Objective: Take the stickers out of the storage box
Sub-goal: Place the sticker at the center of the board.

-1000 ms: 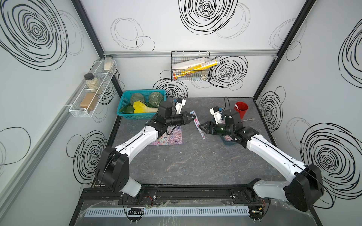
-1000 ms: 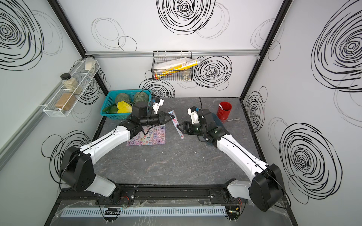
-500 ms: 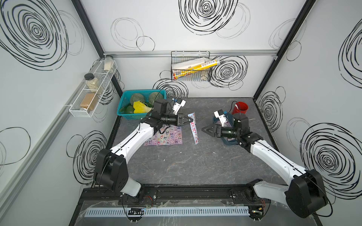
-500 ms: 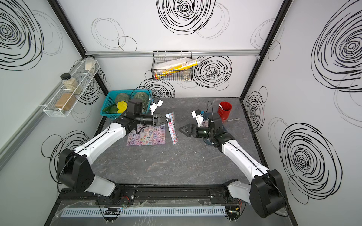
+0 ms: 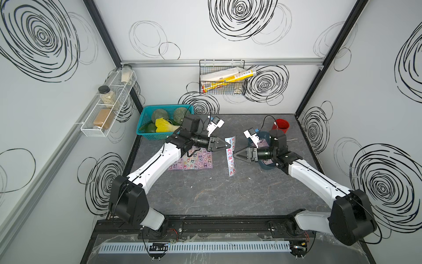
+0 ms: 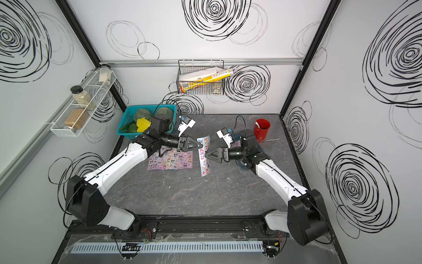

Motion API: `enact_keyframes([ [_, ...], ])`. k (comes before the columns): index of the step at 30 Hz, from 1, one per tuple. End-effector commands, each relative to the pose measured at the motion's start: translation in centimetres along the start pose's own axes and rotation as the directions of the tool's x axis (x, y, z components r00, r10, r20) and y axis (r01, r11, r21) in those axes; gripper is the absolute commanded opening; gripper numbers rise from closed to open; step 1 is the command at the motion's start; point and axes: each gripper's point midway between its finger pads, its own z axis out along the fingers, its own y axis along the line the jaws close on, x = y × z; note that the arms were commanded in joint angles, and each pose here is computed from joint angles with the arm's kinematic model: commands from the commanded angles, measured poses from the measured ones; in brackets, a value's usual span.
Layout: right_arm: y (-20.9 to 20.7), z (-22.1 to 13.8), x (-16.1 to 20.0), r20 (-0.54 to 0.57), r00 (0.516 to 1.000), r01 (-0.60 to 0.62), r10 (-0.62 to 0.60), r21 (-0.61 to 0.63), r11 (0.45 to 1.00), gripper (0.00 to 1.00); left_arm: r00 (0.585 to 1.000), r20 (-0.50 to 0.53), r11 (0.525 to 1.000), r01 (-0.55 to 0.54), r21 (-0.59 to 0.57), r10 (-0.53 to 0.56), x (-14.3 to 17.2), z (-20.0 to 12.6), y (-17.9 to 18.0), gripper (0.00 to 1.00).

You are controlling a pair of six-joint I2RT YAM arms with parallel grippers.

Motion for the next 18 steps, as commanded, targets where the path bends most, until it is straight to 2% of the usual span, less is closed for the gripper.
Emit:
enact_keyframes([
  [1,2.8,-0.2,-0.8,-0.017,0.989,0.146,-0.148,-0.108,0.983,0.94,0.994,-0.004,0.99,-0.111,0.086,0.112,-0.6,-0.4,-3.6,0.0],
  [5,3.9,-0.5,-0.6,-0.033,0.978,0.2,-0.207,-0.146,0.969,0.94,0.993,-0.006,0.99,-0.113,0.088,0.114,-0.5,-0.4,-3.6,0.0],
  [10,4.7,-0.7,-0.3,-0.046,0.973,0.214,-0.224,-0.167,0.962,0.92,0.996,-0.003,0.995,-0.087,0.056,0.088,-0.6,-0.4,-2.3,0.0],
  [18,5.2,-1.1,0.4,-0.046,0.973,0.217,-0.227,-0.166,0.962,0.77,1.0,0.026,0.999,-0.004,-0.041,0.005,-0.7,-1.4,1.3,0.0],
])
